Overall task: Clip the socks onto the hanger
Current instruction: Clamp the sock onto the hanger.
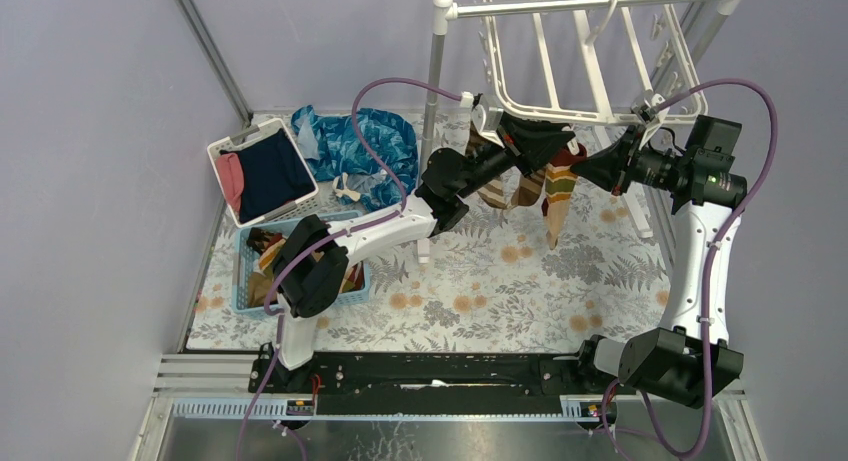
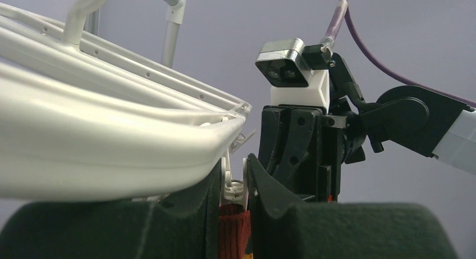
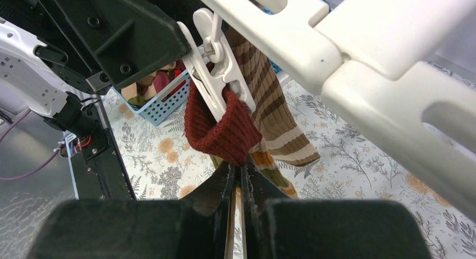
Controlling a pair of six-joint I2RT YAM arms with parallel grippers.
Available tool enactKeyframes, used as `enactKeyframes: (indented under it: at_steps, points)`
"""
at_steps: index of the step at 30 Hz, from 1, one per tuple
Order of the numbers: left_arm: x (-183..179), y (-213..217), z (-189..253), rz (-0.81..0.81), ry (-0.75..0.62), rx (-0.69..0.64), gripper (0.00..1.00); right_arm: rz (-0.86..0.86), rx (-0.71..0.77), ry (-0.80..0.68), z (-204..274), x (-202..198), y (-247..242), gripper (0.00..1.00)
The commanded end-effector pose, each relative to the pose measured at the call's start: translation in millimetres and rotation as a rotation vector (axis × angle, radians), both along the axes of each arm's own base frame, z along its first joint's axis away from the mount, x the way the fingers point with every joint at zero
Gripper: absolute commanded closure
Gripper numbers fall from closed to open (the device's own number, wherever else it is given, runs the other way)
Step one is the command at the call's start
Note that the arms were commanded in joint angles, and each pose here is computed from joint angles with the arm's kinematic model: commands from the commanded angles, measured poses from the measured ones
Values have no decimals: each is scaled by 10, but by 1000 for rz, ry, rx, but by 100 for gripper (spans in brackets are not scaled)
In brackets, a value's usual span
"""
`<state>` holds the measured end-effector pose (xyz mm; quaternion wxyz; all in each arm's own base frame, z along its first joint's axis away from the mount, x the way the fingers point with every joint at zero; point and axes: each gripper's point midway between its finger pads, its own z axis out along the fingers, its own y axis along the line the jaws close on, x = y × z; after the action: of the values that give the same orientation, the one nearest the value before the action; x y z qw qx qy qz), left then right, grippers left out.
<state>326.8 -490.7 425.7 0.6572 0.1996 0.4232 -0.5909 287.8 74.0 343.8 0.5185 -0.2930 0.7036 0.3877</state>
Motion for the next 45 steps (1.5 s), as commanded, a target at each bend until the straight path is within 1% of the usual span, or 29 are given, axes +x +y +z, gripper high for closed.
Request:
enactKeyframes:
  at_steps: [1,6,7,9,14,17,18,21,27,30,33,35,37,40,42,45]
  points:
    - [-26,-66,-79,-33,-14,29,82,-3,-18,-49,141,-18,26,91]
    - [-30,-59,-79,-41,7,24,56,-10,-16,-47,145,-1,17,85]
    - [-37,-54,-69,-43,8,23,49,-12,-17,-47,139,-1,16,80]
    - [-47,-41,-50,-46,14,20,41,-15,-19,-45,129,-4,16,74]
    - [-90,24,-23,-46,28,9,25,-25,-36,-45,75,-21,7,50]
    - [-138,112,-29,-42,49,2,17,-40,-70,-42,13,-60,-12,32]
    - [-166,149,-45,-43,58,0,15,-46,-86,-42,-13,-79,-21,27]
    - [-288,287,-68,-51,72,-1,12,-65,-133,-33,-132,-141,-48,21]
    - [-587,592,-300,-72,93,54,6,-93,-194,-7,-416,-301,-125,18]
    - [-730,766,-569,-75,128,118,4,-86,-201,-2,-551,-385,-128,16]
    - [-838,957,-804,-56,174,187,2,-17,-189,-40,-647,-516,-34,14]
    - [-880,1096,-984,-24,218,253,1,46,-150,-60,-727,-654,75,12]
    - [-918,1295,-1108,27,264,313,1,98,-130,-107,-801,-767,158,7]
    - [-941,1624,-1307,128,340,408,1,119,-129,-139,-928,-852,205,1]
    - [-996,1831,-1388,185,357,465,1,120,-129,-132,-1015,-882,214,0]
    - [-1082,2120,-1450,257,378,505,1,128,-131,-117,-1179,-930,227,0]
